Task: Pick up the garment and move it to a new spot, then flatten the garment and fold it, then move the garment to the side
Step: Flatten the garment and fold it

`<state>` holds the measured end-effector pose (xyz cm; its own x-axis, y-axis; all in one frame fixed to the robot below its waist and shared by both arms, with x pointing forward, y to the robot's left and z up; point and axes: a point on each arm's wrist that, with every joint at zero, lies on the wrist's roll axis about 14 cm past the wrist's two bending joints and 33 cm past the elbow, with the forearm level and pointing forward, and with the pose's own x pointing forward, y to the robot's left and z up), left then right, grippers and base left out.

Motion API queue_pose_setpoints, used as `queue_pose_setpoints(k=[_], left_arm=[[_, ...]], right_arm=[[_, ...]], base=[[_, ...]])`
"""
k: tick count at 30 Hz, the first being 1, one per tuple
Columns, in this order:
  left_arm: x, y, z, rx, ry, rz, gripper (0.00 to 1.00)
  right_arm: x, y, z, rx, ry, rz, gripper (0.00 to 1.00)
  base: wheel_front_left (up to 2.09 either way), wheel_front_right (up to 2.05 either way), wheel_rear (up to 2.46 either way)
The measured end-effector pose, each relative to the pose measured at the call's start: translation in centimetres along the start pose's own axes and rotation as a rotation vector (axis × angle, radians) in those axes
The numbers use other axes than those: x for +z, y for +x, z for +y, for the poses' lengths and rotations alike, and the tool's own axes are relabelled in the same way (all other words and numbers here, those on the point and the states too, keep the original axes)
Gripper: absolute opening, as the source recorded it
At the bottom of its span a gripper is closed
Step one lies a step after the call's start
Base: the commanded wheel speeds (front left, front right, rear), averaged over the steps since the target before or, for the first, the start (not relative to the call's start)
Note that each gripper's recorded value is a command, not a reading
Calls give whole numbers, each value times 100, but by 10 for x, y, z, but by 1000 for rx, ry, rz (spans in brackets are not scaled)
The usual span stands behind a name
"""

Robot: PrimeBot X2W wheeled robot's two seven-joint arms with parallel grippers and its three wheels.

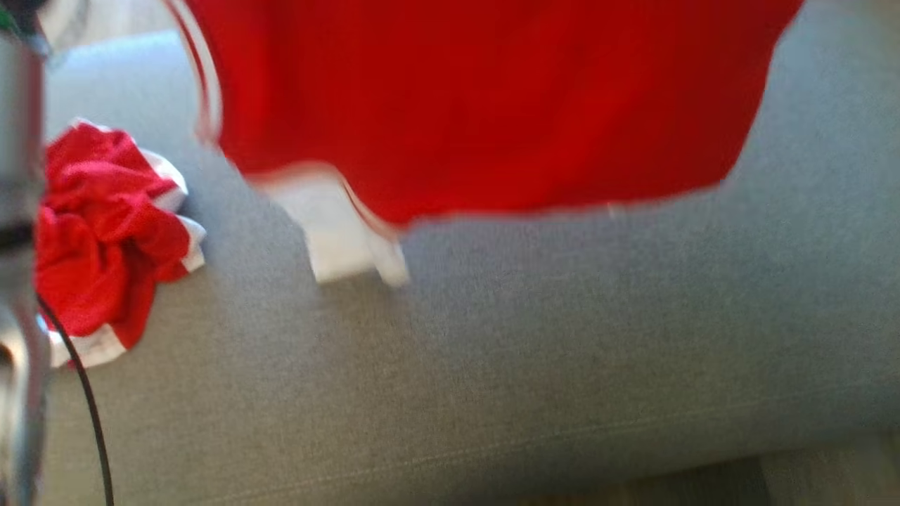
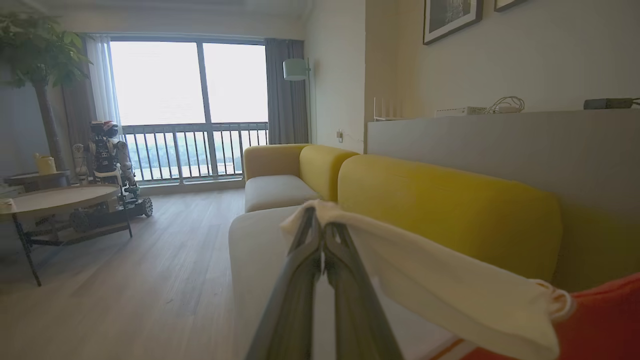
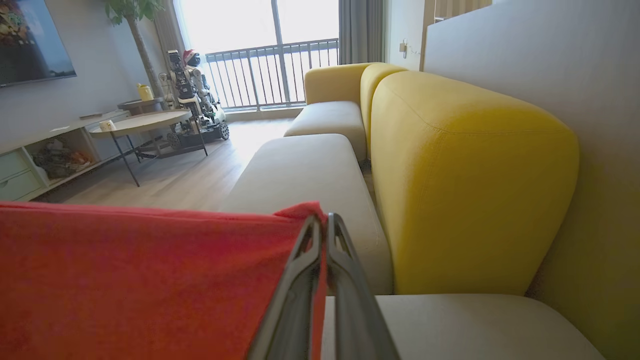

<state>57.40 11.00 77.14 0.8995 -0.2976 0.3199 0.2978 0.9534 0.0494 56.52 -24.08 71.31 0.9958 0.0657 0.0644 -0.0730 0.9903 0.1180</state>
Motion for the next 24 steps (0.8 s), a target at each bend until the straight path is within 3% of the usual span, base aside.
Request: queue_pose_setpoints(k=[5,10,13,18,24], left_arm=[[5,42,11,-5,121,-106,0],[-1,76,29,36,220,-276,0],[-22,86,33,38,241,-294,0],[-85,76,26,-9,209,-231,0],[-207,-6,28,-10,110,66,0]], right_arm=[[1,44,5,-16,0,-95,0],[3,87,12,-16,-97,-261,0],[-8,106,13,-10,-152,-317,0],[-95,131,5,-19,-150,-180,0],[-193,115,8,-14,-101,17,0]], base=[[0,0,0],[0,0,0],[0,0,0],[0,0,0],[0,0,0]])
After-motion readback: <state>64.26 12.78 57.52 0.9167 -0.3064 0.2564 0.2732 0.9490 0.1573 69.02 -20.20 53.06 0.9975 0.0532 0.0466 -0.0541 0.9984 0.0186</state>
